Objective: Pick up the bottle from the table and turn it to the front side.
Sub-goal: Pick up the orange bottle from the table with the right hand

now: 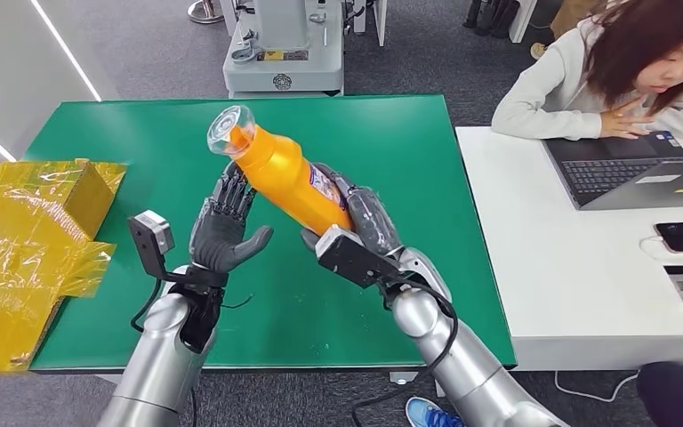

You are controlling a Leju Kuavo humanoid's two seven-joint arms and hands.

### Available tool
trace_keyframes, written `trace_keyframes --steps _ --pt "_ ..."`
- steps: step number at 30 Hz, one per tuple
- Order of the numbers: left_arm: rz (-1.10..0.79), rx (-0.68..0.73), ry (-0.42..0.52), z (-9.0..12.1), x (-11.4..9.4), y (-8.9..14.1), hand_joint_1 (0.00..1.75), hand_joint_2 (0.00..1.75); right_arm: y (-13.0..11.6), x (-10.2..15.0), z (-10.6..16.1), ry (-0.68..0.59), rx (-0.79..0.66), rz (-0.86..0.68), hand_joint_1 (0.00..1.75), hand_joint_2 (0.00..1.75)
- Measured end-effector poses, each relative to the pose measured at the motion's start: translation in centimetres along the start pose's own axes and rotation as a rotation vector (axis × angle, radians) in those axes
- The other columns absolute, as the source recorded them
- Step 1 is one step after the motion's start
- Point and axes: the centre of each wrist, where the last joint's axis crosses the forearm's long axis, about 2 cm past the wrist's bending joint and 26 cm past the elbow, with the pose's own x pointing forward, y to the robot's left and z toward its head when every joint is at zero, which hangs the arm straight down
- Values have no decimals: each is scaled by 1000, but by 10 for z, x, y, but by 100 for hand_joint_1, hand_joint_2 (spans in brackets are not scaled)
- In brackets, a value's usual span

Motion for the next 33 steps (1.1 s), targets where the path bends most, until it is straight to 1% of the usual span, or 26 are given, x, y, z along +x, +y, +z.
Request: trace_keyframes --steps 5,17,22,28,33 --pt "1 -14 -1 -5 4 2 0 175 2 -7 -8 31 33 4 175 175" --pt "0 -39 31 -8 7 11 0 175 5 -25 -2 118 84 31 175 175" --pt "5 -27 52 -12 4 15 0 175 5 -25 -2 90 78 57 175 175" --pt "27 -7 81 -18 1 21 0 175 6 -15 -10 31 109 80 175 175" --pt "36 -14 101 -23 -1 24 0 175 9 -9 -14 24 144 88 175 175"
